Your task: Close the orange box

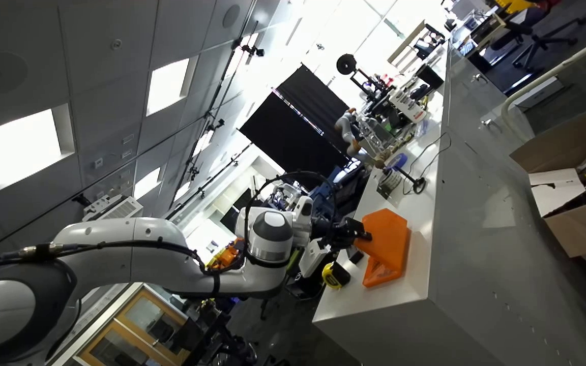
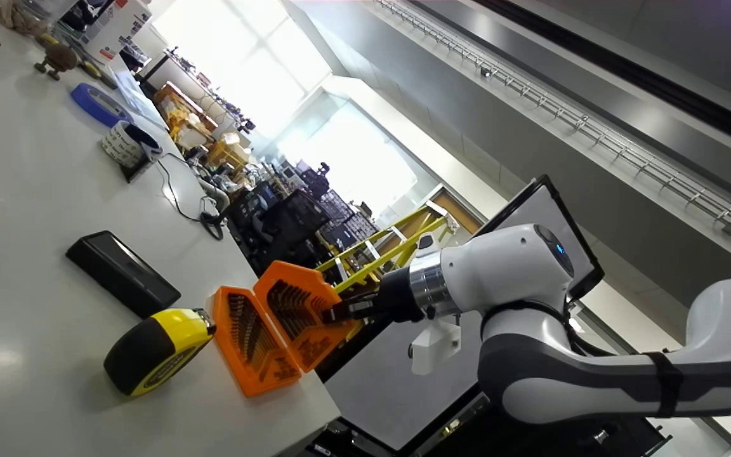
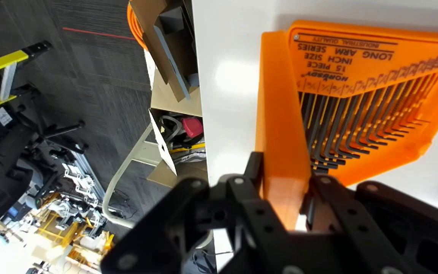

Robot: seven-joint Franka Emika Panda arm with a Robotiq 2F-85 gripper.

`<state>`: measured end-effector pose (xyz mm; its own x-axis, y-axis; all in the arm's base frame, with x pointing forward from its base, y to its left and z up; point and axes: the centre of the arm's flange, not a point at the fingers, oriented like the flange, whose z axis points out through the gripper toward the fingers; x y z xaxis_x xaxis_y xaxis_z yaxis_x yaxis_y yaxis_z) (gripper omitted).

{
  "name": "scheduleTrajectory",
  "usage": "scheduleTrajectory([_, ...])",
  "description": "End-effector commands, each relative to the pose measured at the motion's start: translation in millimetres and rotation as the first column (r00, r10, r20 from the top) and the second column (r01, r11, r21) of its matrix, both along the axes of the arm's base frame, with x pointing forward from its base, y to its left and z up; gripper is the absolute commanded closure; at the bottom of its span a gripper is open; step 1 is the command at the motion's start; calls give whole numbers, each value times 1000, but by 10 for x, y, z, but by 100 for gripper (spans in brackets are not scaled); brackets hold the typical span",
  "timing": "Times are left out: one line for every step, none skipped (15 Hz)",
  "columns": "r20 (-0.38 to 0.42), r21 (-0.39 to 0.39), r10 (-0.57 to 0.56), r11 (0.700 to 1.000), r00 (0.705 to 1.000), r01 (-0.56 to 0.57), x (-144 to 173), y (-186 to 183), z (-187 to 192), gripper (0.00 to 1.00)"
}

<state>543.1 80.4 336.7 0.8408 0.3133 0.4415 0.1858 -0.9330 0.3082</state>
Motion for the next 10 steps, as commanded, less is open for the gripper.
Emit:
scheduleTrajectory([-20,-33,-6,999,1000,5,-107,334,-328,83])
scheduleTrajectory([-15,-47,-3,999,1000,2,-126,374,-341,54])
scheduleTrajectory([-9,-59,-1,998,1000,1,-133,379,-363,54])
scheduleTrajectory([-8,-65,4,998,1000,-4,-174,424,-383,50])
scheduleTrajectory([-18,-69,8,998,1000,-9,-200,481,-478,42])
scheduleTrajectory([-26,-69,13,998,1000,-15,-237,519,-543,36])
scheduleTrajectory([-35,-70,16,997,999,-19,-247,548,-624,27])
scheduleTrajectory([-41,-68,23,997,999,-26,-278,601,-670,20])
scheduleTrajectory([-46,-66,27,997,999,-30,-290,632,-717,12])
scheduleTrajectory([-42,-64,31,997,999,-34,-302,667,-732,5])
